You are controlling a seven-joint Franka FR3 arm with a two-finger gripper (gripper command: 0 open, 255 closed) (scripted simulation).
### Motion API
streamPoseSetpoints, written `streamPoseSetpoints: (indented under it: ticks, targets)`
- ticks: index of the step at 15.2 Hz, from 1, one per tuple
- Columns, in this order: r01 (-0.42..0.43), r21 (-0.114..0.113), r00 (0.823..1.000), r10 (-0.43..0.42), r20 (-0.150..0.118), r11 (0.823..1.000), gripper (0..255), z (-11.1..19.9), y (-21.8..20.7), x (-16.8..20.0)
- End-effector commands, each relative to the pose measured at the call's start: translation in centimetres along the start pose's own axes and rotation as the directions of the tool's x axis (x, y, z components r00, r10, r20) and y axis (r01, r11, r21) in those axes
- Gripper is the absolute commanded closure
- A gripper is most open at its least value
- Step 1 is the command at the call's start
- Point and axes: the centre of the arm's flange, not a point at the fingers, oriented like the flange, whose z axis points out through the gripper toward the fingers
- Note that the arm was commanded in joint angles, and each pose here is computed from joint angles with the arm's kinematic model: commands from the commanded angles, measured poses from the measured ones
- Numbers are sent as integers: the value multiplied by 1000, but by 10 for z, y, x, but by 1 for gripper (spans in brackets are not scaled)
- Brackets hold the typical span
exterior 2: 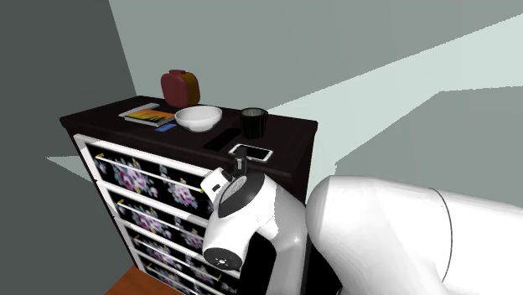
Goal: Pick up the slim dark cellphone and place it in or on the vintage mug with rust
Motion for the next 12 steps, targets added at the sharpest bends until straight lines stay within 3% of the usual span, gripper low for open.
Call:
streamPoseSetpoints:
  ticks: [1, 4, 11, 12]
  targets:
    - [2, 0, 1000, -2, -1, 1000, 0, 11, 0, -1]
    - [2, 0, 1000, -2, -1, 1000, 0, 24, 0, -1]
    - [2, 0, 1000, -2, -1, 1000, 0, 24, 0, -1]
    - [2, 0, 1000, -2, -1, 1000, 255, 24, 0, -1]
